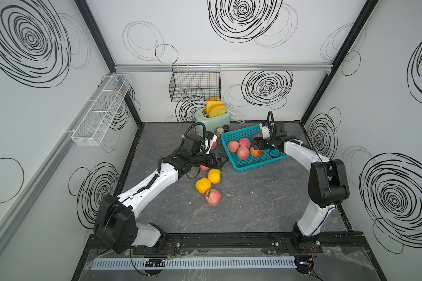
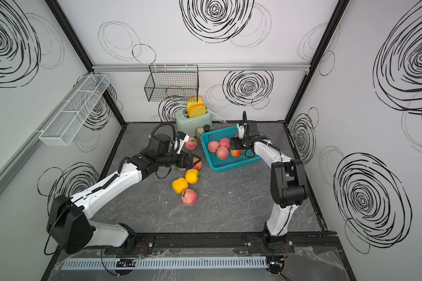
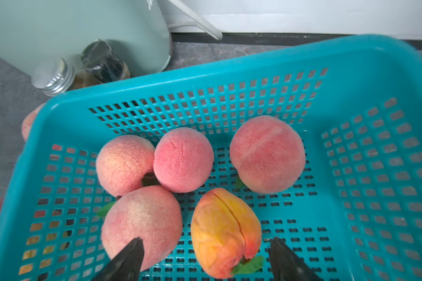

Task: Put the peaches into the basket
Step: Place the peach in the basket, then pick up the peach from the center of the board.

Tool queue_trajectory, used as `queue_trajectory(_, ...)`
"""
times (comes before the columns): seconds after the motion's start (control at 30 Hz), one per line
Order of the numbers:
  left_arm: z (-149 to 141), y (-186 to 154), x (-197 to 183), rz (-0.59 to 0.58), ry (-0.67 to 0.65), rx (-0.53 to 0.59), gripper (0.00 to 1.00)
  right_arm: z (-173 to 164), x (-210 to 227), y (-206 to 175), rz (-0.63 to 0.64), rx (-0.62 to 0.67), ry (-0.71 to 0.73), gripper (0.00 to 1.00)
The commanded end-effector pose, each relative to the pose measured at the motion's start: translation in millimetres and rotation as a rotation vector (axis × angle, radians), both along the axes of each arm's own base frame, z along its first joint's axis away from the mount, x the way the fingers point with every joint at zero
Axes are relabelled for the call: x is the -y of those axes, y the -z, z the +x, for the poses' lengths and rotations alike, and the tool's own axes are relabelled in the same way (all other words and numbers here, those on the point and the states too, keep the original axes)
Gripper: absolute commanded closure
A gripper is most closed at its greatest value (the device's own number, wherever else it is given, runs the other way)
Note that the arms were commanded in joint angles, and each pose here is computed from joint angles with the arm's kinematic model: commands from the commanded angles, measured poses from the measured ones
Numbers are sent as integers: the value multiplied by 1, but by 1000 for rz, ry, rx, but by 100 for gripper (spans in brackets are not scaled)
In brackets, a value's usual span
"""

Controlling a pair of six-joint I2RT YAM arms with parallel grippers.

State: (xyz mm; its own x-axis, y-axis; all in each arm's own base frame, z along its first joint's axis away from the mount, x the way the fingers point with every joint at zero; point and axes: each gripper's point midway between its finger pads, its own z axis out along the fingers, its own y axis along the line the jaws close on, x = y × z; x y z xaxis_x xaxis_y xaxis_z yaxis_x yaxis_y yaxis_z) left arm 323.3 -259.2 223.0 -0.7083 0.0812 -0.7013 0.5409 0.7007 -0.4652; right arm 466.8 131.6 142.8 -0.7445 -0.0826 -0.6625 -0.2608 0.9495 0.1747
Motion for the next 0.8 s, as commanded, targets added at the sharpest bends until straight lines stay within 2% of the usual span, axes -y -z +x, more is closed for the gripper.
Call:
queue_trajectory(0.0, -7, 6, -10, 33, -33, -18, 2, -17, -5, -16, -29, 13, -27, 15)
queue_trajectory(0.53, -37, 17, -32, 38, -76, -63, 2, -92, -60, -52, -24, 75, -181, 8)
queue_trajectory(0.77, -45, 17, -38, 27, -93, -73, 2, -117, -78, -54, -27, 75, -215, 5)
